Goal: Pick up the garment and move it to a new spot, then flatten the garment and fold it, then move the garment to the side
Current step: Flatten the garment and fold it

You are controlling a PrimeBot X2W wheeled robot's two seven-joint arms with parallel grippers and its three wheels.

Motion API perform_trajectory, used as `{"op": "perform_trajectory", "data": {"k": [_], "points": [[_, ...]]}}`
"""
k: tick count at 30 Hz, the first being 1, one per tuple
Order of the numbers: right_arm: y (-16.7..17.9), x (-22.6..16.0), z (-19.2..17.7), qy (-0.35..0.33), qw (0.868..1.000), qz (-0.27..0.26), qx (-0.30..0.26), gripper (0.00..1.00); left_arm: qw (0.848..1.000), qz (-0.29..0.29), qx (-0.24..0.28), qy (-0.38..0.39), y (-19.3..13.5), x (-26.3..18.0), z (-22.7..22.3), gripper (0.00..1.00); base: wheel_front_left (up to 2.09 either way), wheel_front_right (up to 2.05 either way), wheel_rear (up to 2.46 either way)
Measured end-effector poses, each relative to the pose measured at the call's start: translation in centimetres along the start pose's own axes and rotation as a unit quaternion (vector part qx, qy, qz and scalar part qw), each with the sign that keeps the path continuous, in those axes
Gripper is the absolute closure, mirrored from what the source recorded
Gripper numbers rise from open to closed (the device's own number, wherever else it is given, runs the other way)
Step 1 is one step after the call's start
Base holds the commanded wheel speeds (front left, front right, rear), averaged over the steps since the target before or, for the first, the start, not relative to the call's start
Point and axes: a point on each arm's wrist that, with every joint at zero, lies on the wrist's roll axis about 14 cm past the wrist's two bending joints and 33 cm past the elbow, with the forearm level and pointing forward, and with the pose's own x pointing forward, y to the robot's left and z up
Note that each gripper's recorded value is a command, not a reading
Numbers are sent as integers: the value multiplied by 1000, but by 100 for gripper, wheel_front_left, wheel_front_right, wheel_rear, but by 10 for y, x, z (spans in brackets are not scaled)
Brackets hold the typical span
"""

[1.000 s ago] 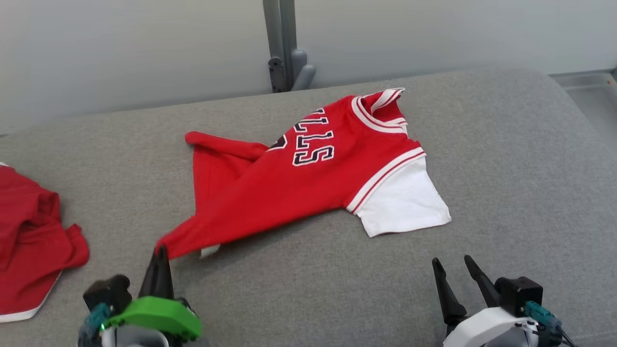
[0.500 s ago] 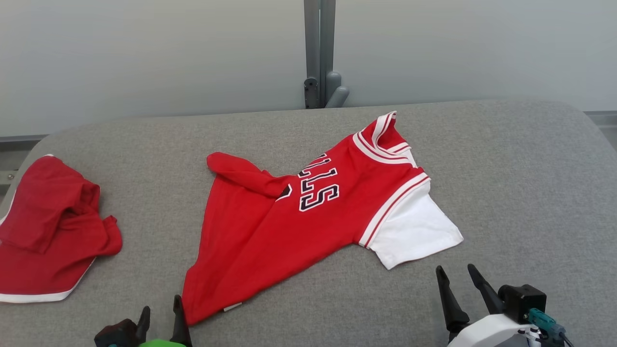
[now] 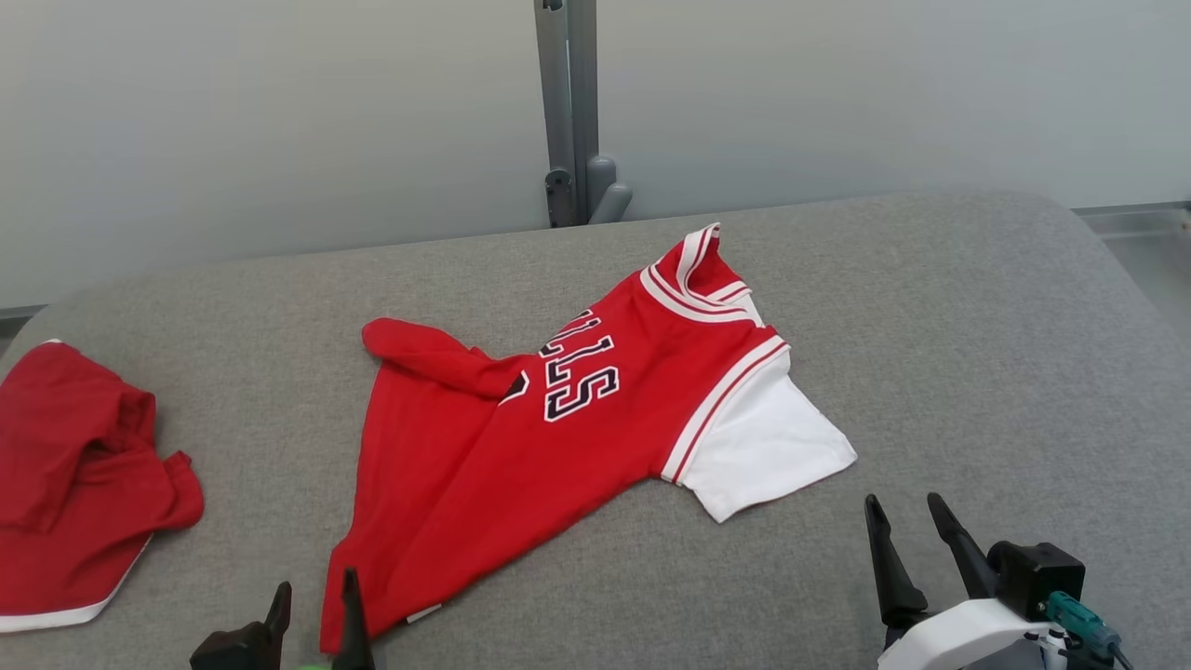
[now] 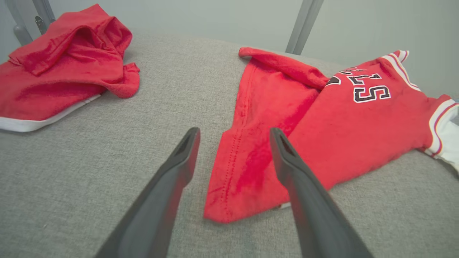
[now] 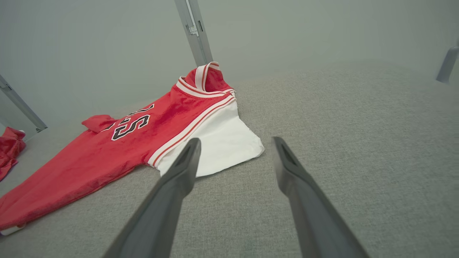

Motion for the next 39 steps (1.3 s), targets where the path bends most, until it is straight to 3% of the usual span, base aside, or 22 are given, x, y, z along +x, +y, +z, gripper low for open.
{"op": "perform_trajectory", "data": {"k": [10, 18, 39], "points": [[-14, -10, 2, -3, 1000, -22, -7, 0, 999, -14, 7, 28, -11, 1, -17, 0, 0, 0, 0], [-21, -12, -3, 6, 999, -33, -11, 0, 997, 12, -1, 72, -1, 0, -42, 0, 0, 0, 0], [-24, -12, -10, 17, 999, -39, -13, 0, 995, 19, -7, 102, 1, 11, -56, 0, 0, 0, 0]]}}
